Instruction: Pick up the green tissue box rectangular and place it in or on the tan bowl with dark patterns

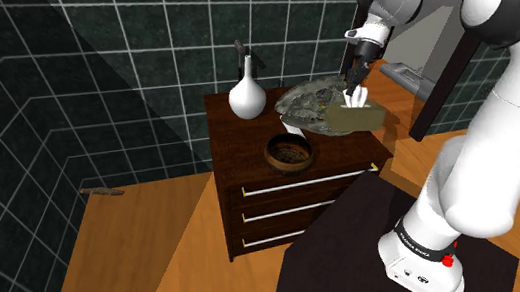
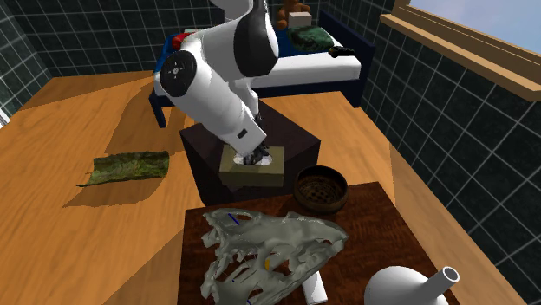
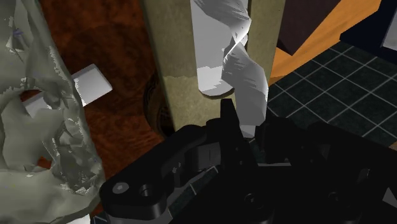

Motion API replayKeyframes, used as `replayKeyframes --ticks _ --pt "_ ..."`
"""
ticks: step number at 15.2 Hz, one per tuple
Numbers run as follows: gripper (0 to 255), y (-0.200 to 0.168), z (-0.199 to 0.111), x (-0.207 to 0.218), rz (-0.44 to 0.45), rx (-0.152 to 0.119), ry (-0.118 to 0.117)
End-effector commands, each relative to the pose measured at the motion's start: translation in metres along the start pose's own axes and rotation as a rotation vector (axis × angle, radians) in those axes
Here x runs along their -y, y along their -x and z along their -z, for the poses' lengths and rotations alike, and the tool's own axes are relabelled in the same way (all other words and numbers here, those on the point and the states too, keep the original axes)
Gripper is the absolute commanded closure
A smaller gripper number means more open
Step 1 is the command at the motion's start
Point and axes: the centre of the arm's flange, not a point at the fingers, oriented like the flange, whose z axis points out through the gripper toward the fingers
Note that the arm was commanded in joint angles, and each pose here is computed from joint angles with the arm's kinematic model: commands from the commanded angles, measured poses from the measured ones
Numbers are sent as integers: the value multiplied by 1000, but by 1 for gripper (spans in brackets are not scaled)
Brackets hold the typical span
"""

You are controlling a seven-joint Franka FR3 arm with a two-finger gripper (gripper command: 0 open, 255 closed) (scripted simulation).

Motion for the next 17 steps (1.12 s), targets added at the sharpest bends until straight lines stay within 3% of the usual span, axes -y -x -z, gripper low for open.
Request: replayKeyframes --ticks 1,17 --pt "255 -26 -8 10 -2 0 0" --pt "255 -209 -71 88 -2 0 0"
